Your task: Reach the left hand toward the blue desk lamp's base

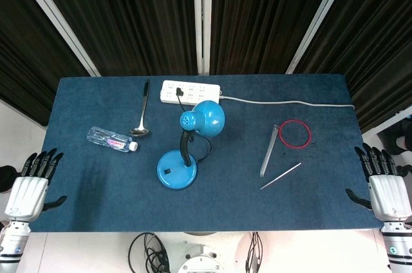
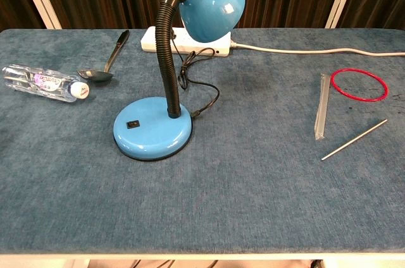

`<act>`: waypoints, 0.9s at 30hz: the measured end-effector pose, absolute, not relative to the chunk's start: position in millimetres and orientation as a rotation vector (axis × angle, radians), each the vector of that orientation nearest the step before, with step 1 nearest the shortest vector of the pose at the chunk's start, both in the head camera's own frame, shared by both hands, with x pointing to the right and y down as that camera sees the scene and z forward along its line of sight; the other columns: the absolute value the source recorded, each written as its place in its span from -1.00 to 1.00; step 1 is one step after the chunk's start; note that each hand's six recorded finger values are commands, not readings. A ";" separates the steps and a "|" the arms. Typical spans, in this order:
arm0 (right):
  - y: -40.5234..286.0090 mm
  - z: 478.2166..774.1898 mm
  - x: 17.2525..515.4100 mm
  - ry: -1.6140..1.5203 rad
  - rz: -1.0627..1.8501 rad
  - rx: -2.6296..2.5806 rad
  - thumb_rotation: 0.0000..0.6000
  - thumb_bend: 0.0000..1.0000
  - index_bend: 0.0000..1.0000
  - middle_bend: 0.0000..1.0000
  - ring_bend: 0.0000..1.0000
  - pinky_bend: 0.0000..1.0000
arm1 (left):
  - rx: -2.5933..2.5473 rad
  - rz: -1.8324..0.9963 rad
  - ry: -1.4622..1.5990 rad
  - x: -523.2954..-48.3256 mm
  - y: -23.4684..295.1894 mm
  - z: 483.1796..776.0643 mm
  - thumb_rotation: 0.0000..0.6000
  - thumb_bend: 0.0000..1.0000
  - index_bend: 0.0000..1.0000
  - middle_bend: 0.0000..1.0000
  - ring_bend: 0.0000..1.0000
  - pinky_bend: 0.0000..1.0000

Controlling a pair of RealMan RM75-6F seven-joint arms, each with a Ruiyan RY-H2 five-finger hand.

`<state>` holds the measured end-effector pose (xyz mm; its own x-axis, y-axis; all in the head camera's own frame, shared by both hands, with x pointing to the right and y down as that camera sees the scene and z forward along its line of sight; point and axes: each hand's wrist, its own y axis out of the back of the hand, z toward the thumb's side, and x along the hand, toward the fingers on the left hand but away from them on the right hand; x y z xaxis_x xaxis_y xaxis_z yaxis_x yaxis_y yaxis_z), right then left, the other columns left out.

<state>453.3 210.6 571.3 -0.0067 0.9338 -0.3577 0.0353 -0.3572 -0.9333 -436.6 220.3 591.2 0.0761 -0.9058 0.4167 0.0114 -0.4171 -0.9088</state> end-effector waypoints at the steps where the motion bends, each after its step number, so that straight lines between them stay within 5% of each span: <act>1: 209.9 570.7 453.2 -1.052 1.464 -1.492 1.00 -0.79 -1.00 -1.00 -1.00 -1.00 | -1.558 -1.452 0.922 -436.6 220.0 591.6 1.00 -0.95 -0.88 -1.00 -1.00 -1.00; 14: 208.6 568.4 457.5 -1.056 1.462 -1.488 1.00 -0.77 -1.00 -1.00 -1.00 -1.00 | -1.607 -1.422 0.948 -429.4 219.2 588.6 1.00 -0.95 -0.89 -0.97 -0.99 -0.89; 16: 207.8 569.0 458.5 -1.056 1.466 -1.487 1.00 -0.76 -1.00 -1.00 -1.00 -1.00 | -1.633 -1.413 0.950 -426.1 219.2 587.7 1.00 -0.94 -0.89 -0.86 -0.81 -0.56; 18: 207.6 570.7 458.6 -1.050 1.471 -1.490 1.00 -0.76 -1.00 -1.00 -1.00 -1.00 | -1.655 -1.396 0.941 -421.8 219.5 588.0 1.00 -0.93 -0.89 -0.58 -0.29 0.01; 20: 208.0 573.0 458.2 -1.037 1.480 -1.495 1.00 -0.76 -1.00 -1.00 -1.00 -1.00 | -1.667 -1.374 0.923 -416.4 220.4 590.8 1.00 -0.86 -0.89 -0.20 0.13 0.37; 23: 208.7 576.5 458.5 -1.028 1.499 -1.499 1.00 -0.75 -1.00 -1.00 -1.00 -1.00 | -1.702 -1.336 0.888 -403.7 223.9 599.7 1.00 -0.63 -0.88 0.30 0.38 0.55; 27: 208.6 579.2 456.2 -1.022 1.509 -1.506 1.00 -0.75 -1.00 -1.00 -1.00 -1.00 | -1.769 -1.267 0.816 -378.7 227.1 612.2 1.00 -0.33 -0.86 0.51 0.47 0.58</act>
<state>456.2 208.6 579.2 -0.0180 0.9193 -0.3933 0.0238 -0.3928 -0.9193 -378.7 227.1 612.2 0.2919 -0.8478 0.4428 -0.0524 -0.4764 -0.8776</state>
